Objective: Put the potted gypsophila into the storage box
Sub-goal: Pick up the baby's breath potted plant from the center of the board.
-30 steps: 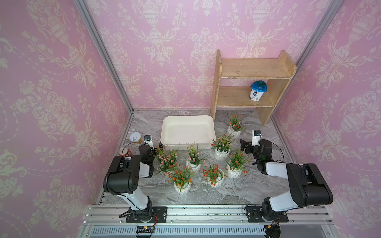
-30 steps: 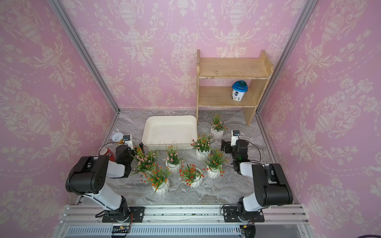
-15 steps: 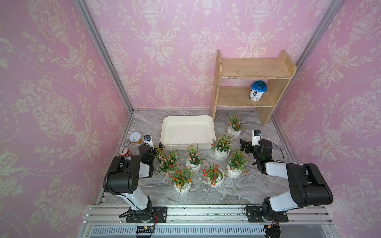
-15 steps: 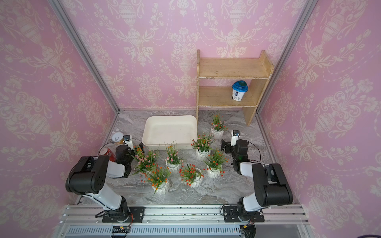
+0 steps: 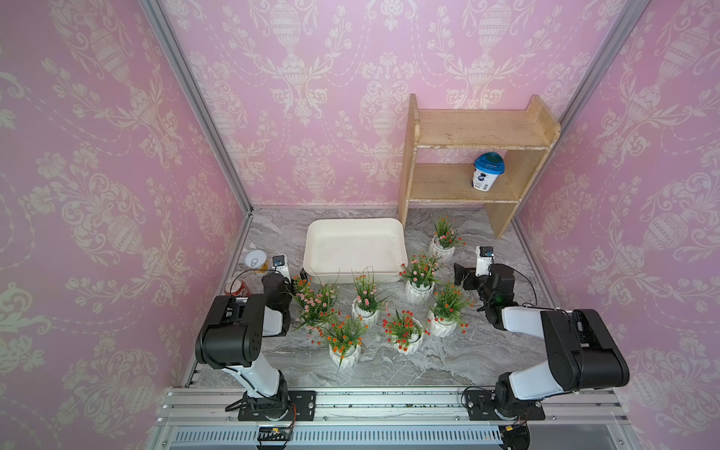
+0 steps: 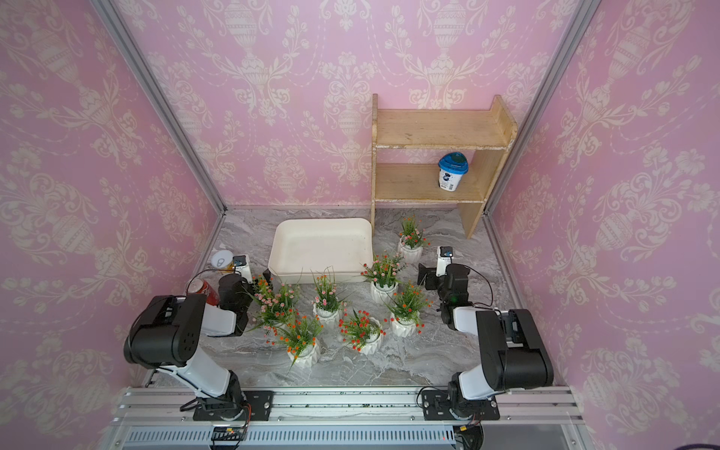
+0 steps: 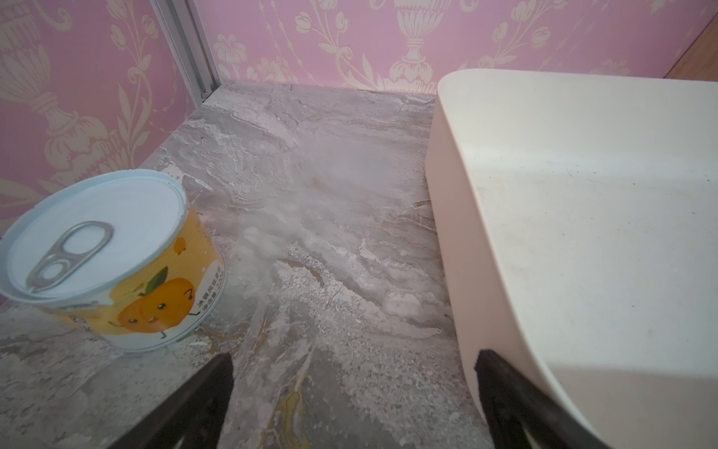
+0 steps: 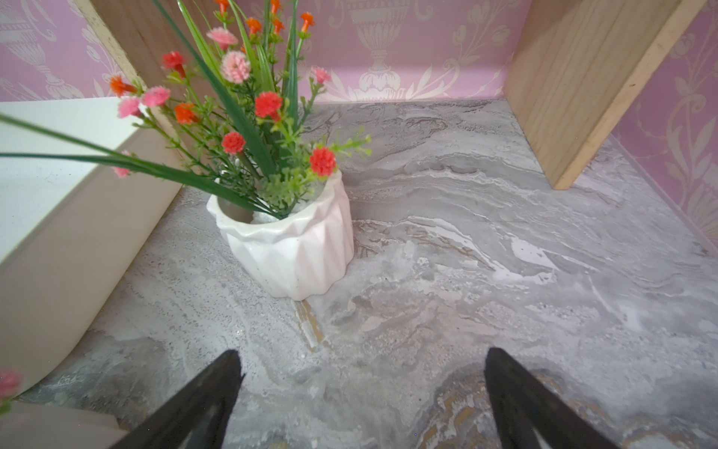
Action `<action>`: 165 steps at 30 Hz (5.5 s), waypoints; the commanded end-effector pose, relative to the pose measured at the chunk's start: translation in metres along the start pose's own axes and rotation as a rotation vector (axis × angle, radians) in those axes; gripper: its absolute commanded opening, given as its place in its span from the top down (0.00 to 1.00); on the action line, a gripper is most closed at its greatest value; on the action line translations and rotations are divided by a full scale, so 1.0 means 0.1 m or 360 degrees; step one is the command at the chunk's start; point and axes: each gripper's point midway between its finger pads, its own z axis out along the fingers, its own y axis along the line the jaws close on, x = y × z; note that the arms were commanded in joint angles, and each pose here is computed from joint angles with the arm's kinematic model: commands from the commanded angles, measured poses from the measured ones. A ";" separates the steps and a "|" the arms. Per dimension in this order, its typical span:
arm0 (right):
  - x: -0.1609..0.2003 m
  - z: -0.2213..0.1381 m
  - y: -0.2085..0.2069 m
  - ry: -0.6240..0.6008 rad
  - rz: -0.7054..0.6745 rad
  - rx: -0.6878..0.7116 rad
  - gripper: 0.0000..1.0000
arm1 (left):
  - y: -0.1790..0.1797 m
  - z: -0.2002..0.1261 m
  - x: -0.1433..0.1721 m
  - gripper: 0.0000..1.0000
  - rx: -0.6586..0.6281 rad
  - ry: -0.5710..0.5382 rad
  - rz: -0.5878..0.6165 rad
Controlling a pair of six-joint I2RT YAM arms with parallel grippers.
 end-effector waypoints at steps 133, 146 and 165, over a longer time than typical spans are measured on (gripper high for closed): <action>-0.35 0.60 0.22 0.1225 0.0559 0.0264 0.95 | -0.27 -0.47 -1.32 0.01 0.0012 0.0621 -0.0550; -0.87 0.17 0.43 0.1112 0.0475 0.0167 0.96 | -0.23 -0.44 -1.26 0.01 -0.0028 0.0660 -0.0539; -1.84 -0.13 1.71 0.0891 0.0219 -0.0184 0.96 | -0.20 -0.39 -1.17 0.01 -0.0069 0.0731 -0.0542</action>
